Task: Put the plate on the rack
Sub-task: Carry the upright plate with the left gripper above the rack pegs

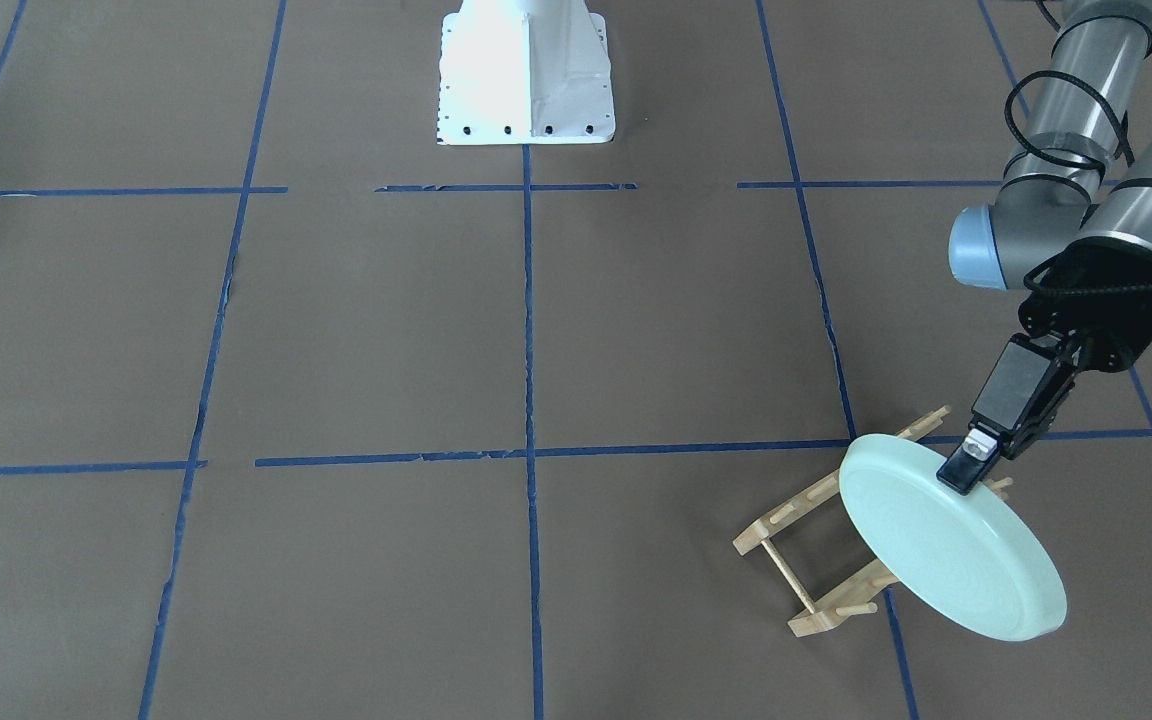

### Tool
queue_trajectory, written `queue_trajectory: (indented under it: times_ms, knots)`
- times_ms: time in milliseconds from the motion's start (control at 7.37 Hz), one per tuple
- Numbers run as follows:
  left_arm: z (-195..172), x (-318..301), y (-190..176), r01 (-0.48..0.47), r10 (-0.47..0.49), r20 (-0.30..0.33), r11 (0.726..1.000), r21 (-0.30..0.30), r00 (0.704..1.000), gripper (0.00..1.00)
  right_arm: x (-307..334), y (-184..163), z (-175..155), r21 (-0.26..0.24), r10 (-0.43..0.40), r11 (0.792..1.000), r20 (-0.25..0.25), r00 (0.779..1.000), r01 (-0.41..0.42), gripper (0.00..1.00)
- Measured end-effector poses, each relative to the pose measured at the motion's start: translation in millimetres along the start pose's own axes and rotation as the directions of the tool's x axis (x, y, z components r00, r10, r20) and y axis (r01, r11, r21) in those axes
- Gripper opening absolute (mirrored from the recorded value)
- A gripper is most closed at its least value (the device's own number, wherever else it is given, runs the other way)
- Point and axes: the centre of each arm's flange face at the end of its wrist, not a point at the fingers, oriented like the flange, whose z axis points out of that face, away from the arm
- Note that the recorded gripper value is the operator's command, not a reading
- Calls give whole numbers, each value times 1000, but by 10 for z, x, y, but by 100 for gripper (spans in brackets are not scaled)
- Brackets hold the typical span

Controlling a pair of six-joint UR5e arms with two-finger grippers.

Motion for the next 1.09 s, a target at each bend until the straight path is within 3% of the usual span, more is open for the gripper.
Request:
queue_trajectory:
  times_ms: [1086]
  knots:
    - [201, -261, 293, 14, -14, 5, 1000, -15, 1000, 0, -1, 0, -1, 0, 0, 1000, 0, 1000, 0, 100]
